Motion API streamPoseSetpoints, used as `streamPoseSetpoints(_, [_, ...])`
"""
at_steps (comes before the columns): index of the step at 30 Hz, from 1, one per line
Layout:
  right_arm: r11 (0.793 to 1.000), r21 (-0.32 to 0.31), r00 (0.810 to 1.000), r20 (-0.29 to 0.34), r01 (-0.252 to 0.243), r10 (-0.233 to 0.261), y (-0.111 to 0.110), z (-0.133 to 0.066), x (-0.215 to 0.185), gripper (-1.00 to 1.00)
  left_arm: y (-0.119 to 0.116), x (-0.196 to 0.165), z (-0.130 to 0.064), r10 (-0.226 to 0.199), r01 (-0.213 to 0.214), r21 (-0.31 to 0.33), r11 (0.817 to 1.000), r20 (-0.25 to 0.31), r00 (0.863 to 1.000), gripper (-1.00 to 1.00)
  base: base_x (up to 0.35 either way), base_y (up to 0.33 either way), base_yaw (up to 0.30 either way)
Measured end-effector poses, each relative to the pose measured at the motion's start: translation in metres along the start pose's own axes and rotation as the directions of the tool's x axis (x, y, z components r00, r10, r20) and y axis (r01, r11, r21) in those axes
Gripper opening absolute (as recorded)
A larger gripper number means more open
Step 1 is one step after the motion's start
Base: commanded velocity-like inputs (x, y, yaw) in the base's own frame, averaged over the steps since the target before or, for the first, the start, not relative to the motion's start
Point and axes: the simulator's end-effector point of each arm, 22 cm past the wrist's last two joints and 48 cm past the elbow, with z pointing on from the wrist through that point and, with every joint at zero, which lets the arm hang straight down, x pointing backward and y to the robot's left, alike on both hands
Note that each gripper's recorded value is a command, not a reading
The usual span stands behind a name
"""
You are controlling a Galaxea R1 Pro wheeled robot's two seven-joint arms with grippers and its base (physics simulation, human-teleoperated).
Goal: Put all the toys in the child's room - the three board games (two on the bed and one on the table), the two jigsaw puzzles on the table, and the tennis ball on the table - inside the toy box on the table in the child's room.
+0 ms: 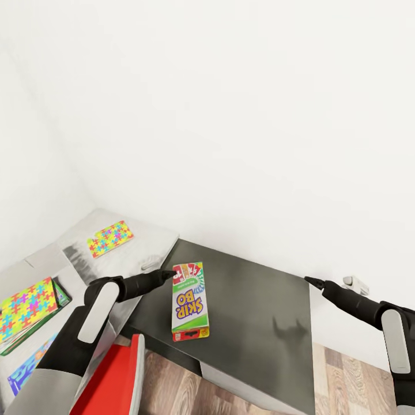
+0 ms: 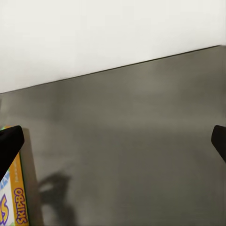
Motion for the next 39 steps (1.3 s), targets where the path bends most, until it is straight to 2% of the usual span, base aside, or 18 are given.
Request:
streamPoseSetpoints(21, [1.0, 0.0, 1.0, -0.002, -0.001, 0.001, -0.001, -0.001, 0.001, 1.0, 0.02, 0.039, 0.02, -0.044, 0.04, -0.04, 0.998, -0.093, 0.995, 1.0, 0.001, 0.0, 0.0])
streamPoseSetpoints(39, [1.0, -0.001, 1.0, -0.002, -0.001, 0.001, -0.001, -0.001, 0.001, 1.0, 0.032, 0.058, 0.028, -0.075, 0.067, -0.064, 0.996, -0.135, 0.988, 1.0, 0.0, 0.0, -0.038])
